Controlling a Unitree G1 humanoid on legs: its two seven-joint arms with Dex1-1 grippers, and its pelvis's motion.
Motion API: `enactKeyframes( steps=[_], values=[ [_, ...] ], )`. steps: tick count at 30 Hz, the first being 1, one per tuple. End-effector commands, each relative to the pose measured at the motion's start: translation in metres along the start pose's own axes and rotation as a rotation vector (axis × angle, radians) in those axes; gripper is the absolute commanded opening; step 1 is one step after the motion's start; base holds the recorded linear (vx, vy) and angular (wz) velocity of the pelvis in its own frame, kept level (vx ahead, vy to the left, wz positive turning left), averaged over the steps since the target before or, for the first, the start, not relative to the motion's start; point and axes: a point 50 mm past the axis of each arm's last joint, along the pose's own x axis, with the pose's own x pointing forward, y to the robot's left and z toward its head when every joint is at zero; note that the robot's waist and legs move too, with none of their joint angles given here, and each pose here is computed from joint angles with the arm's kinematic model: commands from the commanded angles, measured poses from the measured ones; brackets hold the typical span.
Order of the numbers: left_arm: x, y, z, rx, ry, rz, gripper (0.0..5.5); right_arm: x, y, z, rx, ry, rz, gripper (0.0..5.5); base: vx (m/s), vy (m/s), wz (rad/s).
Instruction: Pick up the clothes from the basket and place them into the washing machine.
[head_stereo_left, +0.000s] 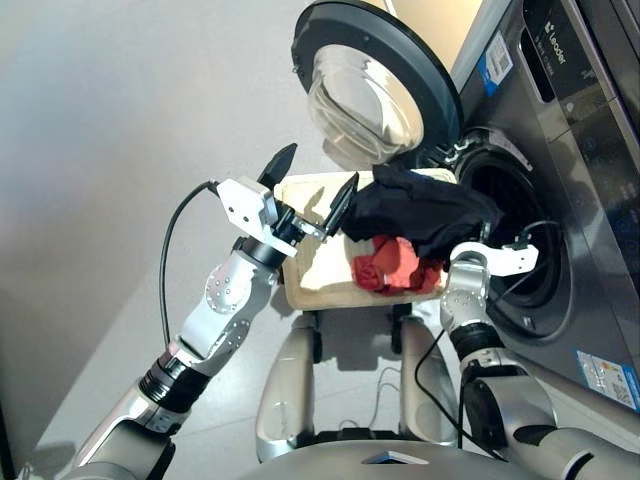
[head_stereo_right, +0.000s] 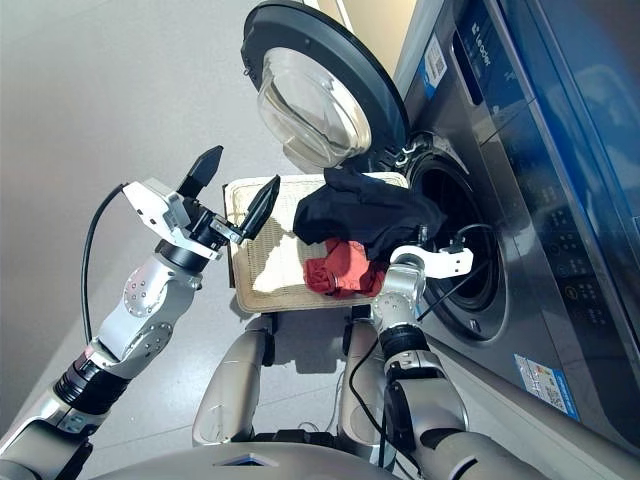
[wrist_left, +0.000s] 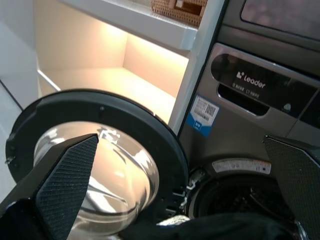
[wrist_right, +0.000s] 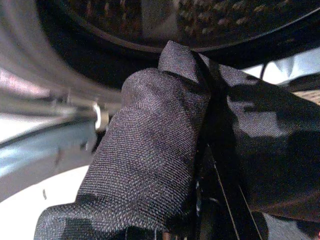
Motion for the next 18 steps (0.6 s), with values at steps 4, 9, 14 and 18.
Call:
enactKeyframes(
  steps=[4,9,14,18],
  values=[
    [0.012,-0.014,0.02,-0.062,-0.14,-0.052,5.5,0.025,0.04,0.045,0.193,-0.25,0.022,0.0,-0.013,-0.001,0.012],
    [0.009,-0.013,0.005,-0.079,-0.071,-0.029,5.5,0.037,0.054,0.071,0.274,-0.35,-0.01,0.0,-0.047,-0.01,0.068],
    [0.004,-0.012,0.003,-0.064,-0.054,-0.011,5.5,0.045,0.083,0.097,0.288,-0.427,0.041,0.0,-0.067,-0.017,0.07],
    [0.003,-0.01,0.007,-0.042,-0.074,0.009,5.5,0.051,0.112,0.128,0.285,-0.505,0.103,0.0,-0.023,-0.004,0.007]
  ],
)
